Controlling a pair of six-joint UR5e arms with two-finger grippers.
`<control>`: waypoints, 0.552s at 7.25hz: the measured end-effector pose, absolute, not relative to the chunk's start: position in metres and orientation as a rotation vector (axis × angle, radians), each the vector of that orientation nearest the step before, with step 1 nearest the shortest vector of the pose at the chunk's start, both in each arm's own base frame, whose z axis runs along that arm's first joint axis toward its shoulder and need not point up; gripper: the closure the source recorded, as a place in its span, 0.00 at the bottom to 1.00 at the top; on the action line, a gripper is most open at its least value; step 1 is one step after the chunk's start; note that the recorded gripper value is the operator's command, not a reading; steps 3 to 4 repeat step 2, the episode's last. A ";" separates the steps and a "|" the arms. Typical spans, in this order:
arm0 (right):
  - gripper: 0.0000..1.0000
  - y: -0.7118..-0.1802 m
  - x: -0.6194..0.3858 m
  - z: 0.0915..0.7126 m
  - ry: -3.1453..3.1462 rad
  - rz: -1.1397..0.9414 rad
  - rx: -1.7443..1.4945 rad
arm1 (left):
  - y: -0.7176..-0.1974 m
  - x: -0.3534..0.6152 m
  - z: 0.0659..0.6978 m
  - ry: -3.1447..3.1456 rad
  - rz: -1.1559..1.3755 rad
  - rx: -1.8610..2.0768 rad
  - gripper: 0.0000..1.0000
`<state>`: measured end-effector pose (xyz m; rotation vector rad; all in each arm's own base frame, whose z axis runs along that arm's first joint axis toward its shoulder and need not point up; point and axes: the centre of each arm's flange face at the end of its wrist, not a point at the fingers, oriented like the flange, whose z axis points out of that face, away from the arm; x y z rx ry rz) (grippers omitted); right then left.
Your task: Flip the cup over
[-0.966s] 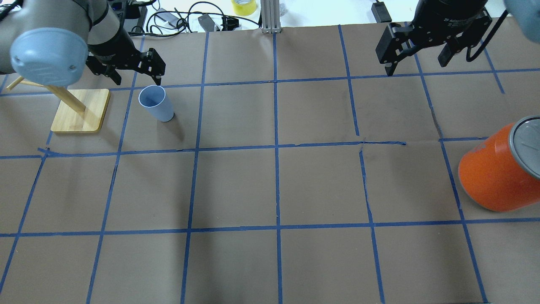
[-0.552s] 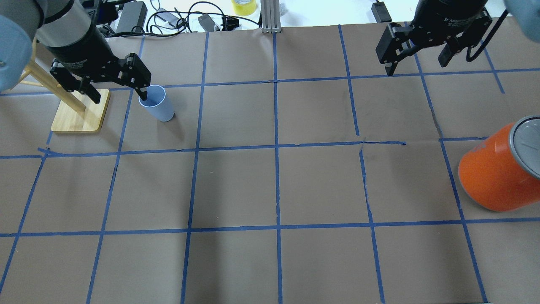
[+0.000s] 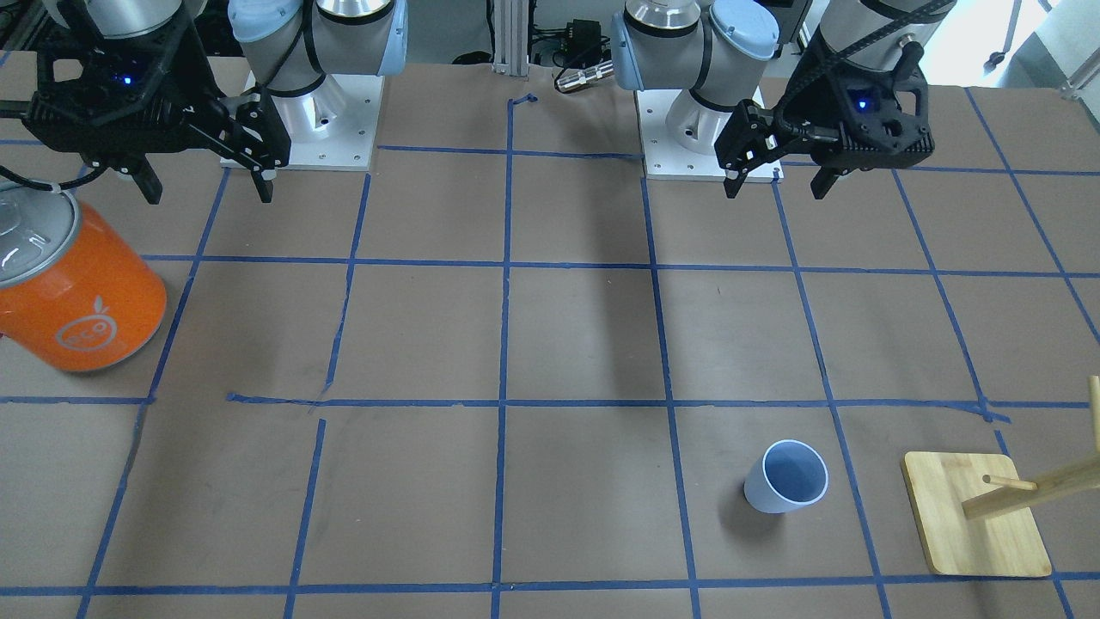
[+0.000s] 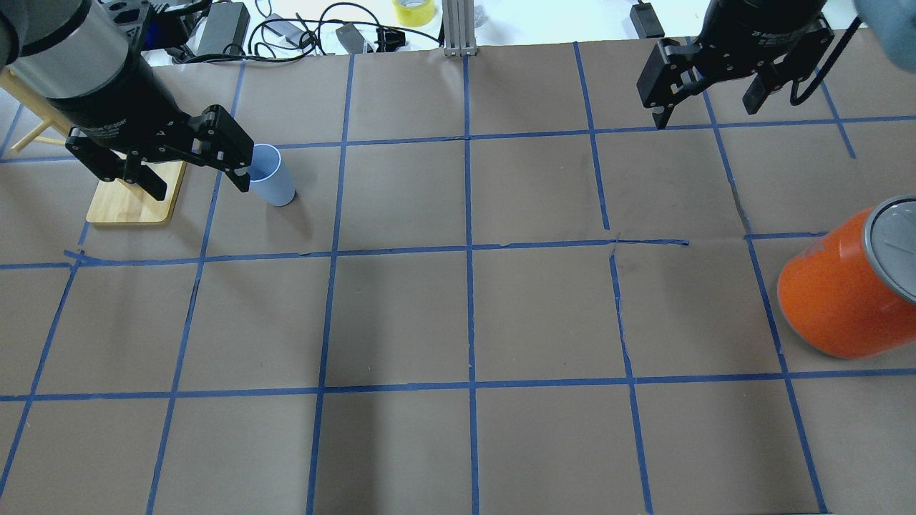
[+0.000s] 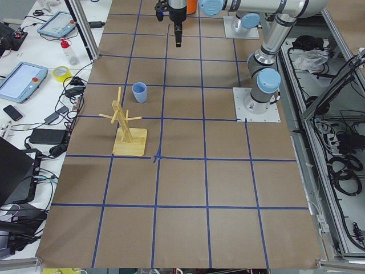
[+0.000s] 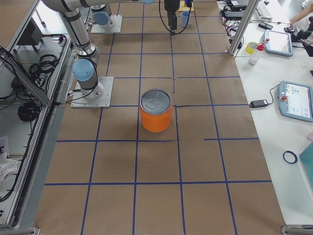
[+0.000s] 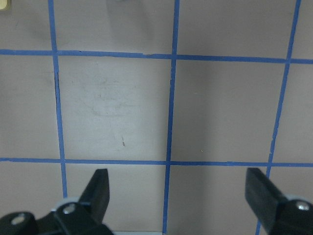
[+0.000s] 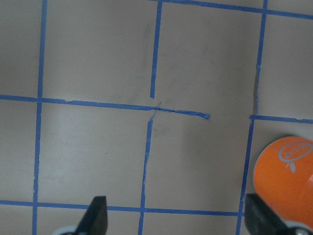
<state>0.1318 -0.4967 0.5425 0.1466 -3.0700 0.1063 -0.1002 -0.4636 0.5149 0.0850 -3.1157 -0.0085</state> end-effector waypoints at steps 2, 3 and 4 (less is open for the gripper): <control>0.00 -0.496 0.132 0.542 -3.072 0.104 0.148 | -0.461 -0.100 0.515 -3.125 -0.009 0.084 0.00; 0.00 -0.496 0.132 0.542 -3.072 0.104 0.148 | -0.461 -0.100 0.515 -3.125 -0.009 0.084 0.00; 0.00 -0.496 0.132 0.542 -3.072 0.104 0.148 | -0.461 -0.100 0.515 -3.125 -0.009 0.084 0.00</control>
